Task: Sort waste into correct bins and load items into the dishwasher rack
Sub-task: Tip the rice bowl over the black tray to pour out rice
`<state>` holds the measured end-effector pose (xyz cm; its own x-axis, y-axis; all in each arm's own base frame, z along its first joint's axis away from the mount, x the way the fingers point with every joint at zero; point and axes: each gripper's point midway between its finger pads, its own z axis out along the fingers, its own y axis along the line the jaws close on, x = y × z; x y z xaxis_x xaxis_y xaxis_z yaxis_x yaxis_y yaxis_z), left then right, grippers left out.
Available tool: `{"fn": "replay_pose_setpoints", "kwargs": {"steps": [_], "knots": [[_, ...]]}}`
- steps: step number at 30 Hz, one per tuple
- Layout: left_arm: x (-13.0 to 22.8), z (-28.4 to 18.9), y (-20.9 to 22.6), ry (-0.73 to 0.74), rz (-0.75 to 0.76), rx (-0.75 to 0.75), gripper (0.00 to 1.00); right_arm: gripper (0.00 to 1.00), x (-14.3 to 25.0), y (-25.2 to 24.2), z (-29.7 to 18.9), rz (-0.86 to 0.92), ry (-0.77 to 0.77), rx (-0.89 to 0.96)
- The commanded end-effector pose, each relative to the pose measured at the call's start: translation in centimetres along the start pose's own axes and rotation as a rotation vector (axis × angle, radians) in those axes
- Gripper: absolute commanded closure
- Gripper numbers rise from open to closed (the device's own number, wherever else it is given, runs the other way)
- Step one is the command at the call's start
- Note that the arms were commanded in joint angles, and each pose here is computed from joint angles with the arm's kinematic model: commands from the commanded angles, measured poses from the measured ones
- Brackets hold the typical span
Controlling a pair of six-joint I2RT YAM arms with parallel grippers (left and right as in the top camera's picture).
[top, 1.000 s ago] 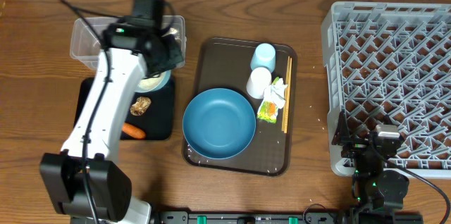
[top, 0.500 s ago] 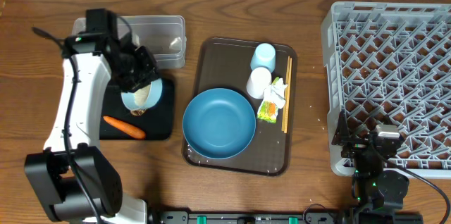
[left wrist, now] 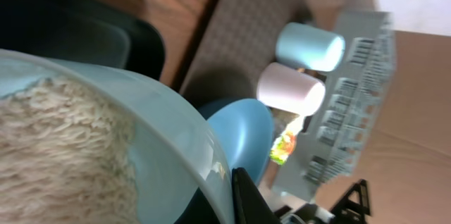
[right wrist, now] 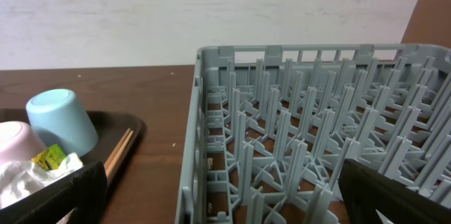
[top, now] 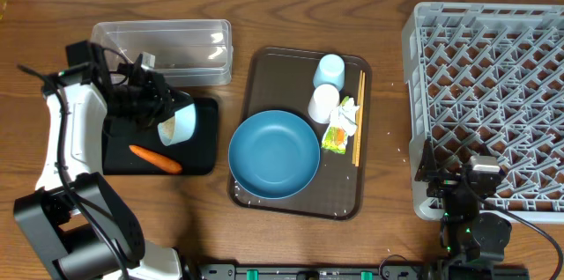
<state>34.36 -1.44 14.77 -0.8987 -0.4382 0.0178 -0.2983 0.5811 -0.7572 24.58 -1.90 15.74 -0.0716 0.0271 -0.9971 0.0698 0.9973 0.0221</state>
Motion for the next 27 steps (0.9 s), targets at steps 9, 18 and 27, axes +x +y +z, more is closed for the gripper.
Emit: {"fn": "replay_pose_setpoints", "kwargs": {"steps": [9, 18, 27], "knots": [[0.5, -0.4, -0.1, -0.047, 0.029, 0.309, 0.94, 0.01, 0.0, -0.1, 0.0, -0.009, 0.0, 0.006], [0.5, -1.1, -0.2, -0.078, 0.064, 0.407, 0.94, 0.01, 0.0, -0.1, 0.0, -0.009, 0.0, 0.005], [-0.2, -1.8, -0.1, -0.119, 0.114, 0.426, 0.94, 0.01, 0.0, -0.1, 0.0, -0.009, 0.0, 0.006]]}}
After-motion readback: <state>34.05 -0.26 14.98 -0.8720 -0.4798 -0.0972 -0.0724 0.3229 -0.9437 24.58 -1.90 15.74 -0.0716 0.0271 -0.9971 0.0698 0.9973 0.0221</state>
